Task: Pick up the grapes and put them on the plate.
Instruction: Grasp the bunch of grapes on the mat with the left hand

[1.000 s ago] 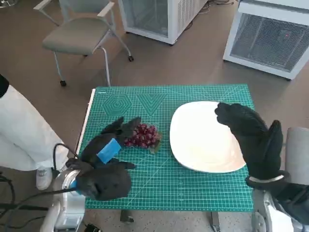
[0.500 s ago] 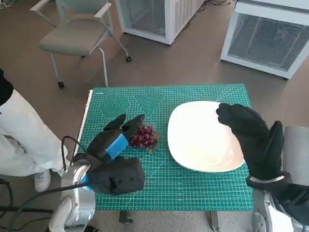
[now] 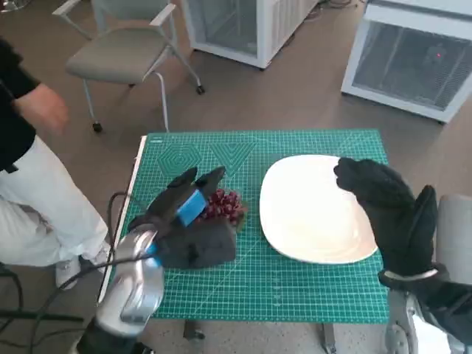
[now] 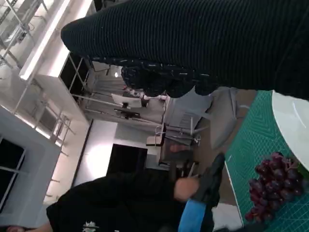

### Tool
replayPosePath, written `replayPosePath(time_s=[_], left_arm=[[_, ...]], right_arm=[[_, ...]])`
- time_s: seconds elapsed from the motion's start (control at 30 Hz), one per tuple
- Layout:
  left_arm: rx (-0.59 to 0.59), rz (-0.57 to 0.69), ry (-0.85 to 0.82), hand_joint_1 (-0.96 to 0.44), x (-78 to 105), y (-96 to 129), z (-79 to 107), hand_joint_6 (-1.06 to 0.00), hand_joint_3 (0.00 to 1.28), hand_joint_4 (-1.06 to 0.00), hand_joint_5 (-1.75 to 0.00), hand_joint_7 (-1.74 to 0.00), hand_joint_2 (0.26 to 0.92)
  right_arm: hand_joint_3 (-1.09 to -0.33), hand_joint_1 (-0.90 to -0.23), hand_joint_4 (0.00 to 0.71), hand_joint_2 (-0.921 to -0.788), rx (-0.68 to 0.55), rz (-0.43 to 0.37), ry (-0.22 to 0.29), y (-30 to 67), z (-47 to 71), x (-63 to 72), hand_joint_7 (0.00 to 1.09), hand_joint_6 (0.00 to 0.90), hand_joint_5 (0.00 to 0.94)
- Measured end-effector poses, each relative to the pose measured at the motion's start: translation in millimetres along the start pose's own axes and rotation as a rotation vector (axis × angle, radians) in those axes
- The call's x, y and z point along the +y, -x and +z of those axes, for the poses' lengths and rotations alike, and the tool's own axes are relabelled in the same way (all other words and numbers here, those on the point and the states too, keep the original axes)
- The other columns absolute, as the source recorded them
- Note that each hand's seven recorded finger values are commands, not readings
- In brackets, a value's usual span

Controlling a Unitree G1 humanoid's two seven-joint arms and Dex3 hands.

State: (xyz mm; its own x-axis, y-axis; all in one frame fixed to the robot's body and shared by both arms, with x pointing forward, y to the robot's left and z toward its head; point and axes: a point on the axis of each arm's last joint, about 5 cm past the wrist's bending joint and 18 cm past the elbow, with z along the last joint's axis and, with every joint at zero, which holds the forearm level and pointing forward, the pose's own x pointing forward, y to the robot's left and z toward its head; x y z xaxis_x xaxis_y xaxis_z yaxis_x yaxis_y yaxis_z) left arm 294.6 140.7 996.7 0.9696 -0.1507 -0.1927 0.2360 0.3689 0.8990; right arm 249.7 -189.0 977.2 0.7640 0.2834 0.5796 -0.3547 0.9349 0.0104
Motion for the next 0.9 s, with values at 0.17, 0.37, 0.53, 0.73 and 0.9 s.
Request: replayPosePath(time_s=[0.17,0.37,0.53,0.73,0.9], left_arm=[[0.041,-0.042,-0.038,-0.01,-2.9,-19,2.0,-0.23,0.01,-0.08,-0.01,-0.01,0.736],[0.098,-0.105,-0.092,0.04,-4.6,-38,3.2,-0.24,0.02,-0.10,-0.01,-0.01,0.747],[0.142,-0.153,-0.130,0.04,-6.0,-50,5.8,-0.24,0.02,-0.10,-0.01,-0.01,0.754],[0.171,-0.197,-0.177,-0.01,-9.2,-59,12.6,-0.24,0.02,-0.10,0.00,0.00,0.764],[0.177,-0.227,-0.225,-0.02,-14.7,-65,19.5,-0.26,0.03,-0.13,-0.01,-0.01,0.785]], right_arm=[[-0.645,-0.417,0.384,-0.921,-0.001,-0.001,0.001,0.7,0.4,-0.1,1.00,0.148,0.713],[-0.643,-0.421,0.385,-0.921,0.003,-0.004,0.001,2.1,0.0,-0.4,1.00,0.148,0.714],[-0.643,-0.421,0.384,-0.921,0.005,-0.007,0.001,3.1,-0.3,-0.8,1.00,0.148,0.714],[-0.643,-0.421,0.384,-0.921,0.006,-0.008,0.001,3.2,-0.4,-0.8,1.00,0.148,0.714],[-0.642,-0.421,0.385,-0.921,0.006,-0.006,0.001,2.8,-0.5,-0.2,1.00,0.148,0.714]])
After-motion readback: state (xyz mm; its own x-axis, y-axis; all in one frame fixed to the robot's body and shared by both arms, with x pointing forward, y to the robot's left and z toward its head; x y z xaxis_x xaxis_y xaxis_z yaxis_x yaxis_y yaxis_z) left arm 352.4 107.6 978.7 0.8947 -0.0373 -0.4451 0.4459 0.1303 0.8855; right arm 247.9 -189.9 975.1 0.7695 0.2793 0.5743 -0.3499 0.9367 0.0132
